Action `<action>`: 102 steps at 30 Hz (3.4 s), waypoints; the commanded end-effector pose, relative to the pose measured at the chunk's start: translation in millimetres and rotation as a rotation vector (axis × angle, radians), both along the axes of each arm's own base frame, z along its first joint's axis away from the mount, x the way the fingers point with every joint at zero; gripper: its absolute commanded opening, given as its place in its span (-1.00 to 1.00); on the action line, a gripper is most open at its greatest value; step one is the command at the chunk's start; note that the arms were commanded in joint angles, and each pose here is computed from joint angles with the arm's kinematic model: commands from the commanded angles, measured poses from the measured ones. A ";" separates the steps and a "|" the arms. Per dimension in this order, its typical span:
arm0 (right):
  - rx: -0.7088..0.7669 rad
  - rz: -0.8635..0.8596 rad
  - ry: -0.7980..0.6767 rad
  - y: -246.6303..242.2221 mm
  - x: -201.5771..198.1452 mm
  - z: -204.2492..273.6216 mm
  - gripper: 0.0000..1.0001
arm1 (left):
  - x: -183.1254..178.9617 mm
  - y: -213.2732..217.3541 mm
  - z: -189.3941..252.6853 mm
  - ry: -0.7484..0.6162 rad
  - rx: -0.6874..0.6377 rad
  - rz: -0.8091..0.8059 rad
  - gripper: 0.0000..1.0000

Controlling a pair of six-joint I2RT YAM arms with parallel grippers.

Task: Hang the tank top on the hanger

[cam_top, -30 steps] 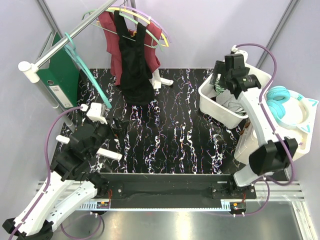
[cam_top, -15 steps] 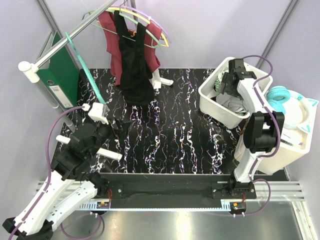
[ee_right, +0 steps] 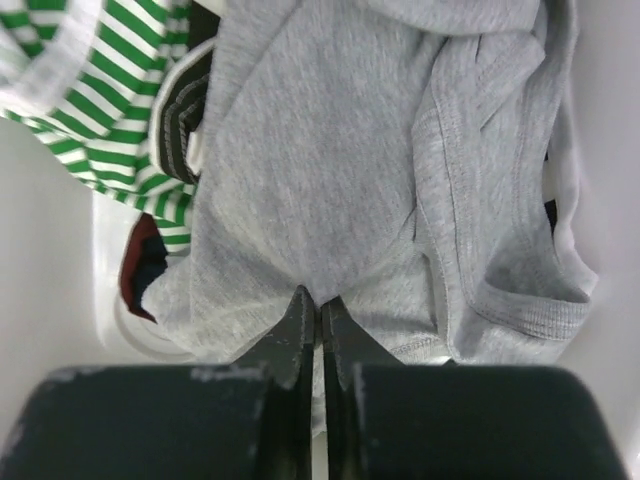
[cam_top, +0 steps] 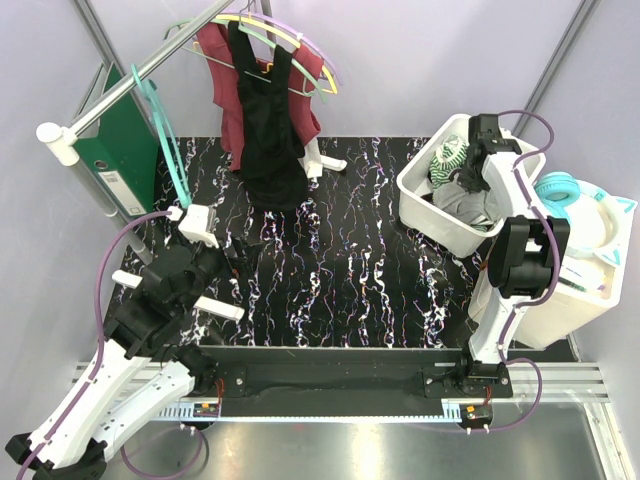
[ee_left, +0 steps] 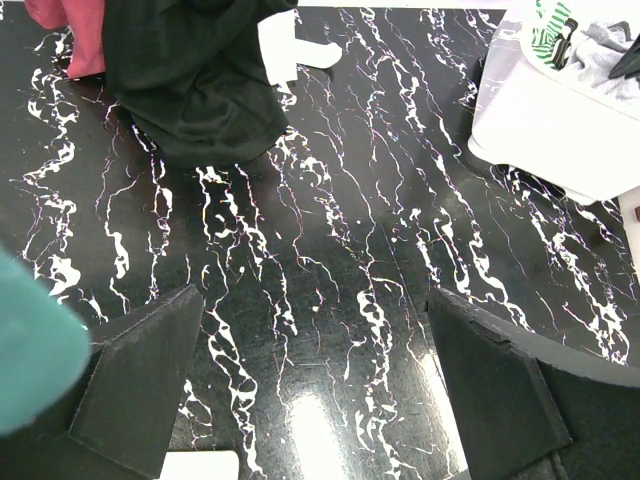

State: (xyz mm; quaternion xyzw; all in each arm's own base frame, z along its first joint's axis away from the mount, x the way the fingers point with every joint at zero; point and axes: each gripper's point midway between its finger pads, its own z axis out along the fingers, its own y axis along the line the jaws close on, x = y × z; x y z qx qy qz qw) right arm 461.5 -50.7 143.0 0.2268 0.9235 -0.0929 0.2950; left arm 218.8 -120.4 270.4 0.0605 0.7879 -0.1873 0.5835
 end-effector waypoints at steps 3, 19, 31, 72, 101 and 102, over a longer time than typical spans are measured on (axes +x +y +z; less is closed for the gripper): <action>0.059 0.064 -0.228 14.9 17.8 92.1 -1.00 | 1.2 -7.1 4.7 -0.015 -0.019 -0.028 0.98; 0.099 0.399 -0.779 129.7 -31.0 331.2 -1.00 | 3.5 -5.8 2.6 -0.008 -0.012 -0.015 0.98; 0.283 0.861 -0.968 276.0 -122.0 403.5 -1.00 | 4.2 -6.2 0.0 -0.003 0.002 -0.018 0.98; 0.343 0.669 -0.246 292.8 -133.5 -2.7 0.78 | 11.9 -114.2 -111.2 0.309 -0.153 -0.144 0.98; 0.355 0.916 -0.278 357.5 -108.9 3.1 0.59 | 34.3 -52.3 -188.3 0.420 0.052 0.074 0.98; 0.355 0.928 -0.278 362.3 -107.3 3.4 0.59 | 29.9 -48.8 -194.3 0.437 0.031 0.081 0.98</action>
